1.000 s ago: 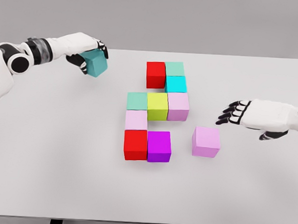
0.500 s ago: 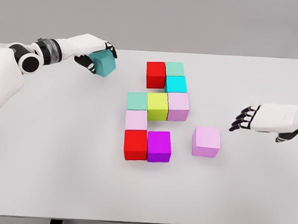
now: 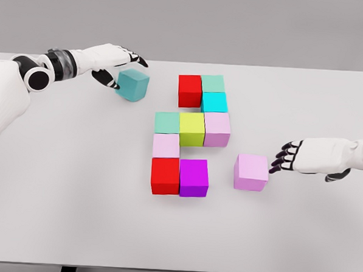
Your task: Assemble the squares on the desktop into the number 2
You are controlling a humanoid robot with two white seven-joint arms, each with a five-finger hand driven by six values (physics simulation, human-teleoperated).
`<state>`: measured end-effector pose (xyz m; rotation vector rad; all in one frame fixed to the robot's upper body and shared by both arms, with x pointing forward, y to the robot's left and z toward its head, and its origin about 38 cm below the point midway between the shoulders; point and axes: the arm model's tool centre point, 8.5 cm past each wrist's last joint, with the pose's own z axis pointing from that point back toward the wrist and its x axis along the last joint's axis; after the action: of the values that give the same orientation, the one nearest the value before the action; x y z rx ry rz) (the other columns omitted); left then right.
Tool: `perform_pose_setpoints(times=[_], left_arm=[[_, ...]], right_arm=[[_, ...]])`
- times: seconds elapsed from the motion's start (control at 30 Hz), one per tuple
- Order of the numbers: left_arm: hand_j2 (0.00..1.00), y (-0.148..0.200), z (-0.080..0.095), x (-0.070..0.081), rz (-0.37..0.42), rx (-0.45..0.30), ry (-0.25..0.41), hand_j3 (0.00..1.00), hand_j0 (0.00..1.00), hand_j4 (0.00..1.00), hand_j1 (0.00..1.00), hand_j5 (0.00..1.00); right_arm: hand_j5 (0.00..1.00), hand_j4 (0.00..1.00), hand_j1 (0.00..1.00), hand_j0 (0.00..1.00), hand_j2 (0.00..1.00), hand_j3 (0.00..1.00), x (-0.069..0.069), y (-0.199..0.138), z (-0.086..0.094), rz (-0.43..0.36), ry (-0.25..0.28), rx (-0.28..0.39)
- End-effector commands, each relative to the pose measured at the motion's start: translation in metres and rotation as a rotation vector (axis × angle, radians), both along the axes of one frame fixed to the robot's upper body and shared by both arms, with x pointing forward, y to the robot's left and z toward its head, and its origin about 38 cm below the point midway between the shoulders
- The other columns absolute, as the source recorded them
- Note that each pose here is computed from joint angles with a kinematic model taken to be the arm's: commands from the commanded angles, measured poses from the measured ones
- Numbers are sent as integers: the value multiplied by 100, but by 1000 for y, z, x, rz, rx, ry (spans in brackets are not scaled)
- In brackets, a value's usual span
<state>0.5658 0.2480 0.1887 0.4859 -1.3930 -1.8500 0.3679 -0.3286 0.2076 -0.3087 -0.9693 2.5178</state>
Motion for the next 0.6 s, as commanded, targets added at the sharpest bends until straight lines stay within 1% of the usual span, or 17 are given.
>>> perform_pose_setpoints(times=[0.0, 0.07, 0.2, 0.23, 0.33, 0.4, 0.5, 0.57], left_arm=[[93, 1, 2, 1, 5, -8, -2, 93, 93, 93, 93, 93], [100, 1, 2, 1, 6, -7, -3, 100, 100, 100, 100, 100], [100, 9, 3, 1, 20, 0, -2, 100, 100, 100, 100, 100], [100, 16, 4, 1, 30, 8, -3, 100, 100, 100, 100, 100], [100, 45, 5, -2, 67, 53, -1, 100, 100, 100, 100, 100], [100, 59, 11, -2, 78, 91, -7, 100, 100, 100, 100, 100], [100, 60, 11, -2, 74, 110, -5, 100, 100, 100, 100, 100], [100, 69, 6, -6, 76, 147, 8, 100, 100, 100, 100, 100]], right_arm=[[100, 100, 100, 100, 100, 100, 1, 1, -1, 4, -10, -14], [100, 100, 100, 100, 100, 100, 2, 4, -3, 10, -12, -13], [100, 100, 100, 100, 100, 100, 4, 3, -4, 5, -10, -10], [100, 100, 100, 100, 100, 100, 4, 3, -4, 5, -10, -10], [100, 100, 100, 100, 100, 100, 7, 7, -8, 7, -12, -11], [100, 100, 100, 100, 100, 100, 8, 10, -10, 15, -17, -15], [100, 100, 100, 100, 100, 100, 9, 13, -11, 20, -17, -11], [100, 100, 100, 100, 100, 100, 9, 14, -10, 24, -19, -9]])
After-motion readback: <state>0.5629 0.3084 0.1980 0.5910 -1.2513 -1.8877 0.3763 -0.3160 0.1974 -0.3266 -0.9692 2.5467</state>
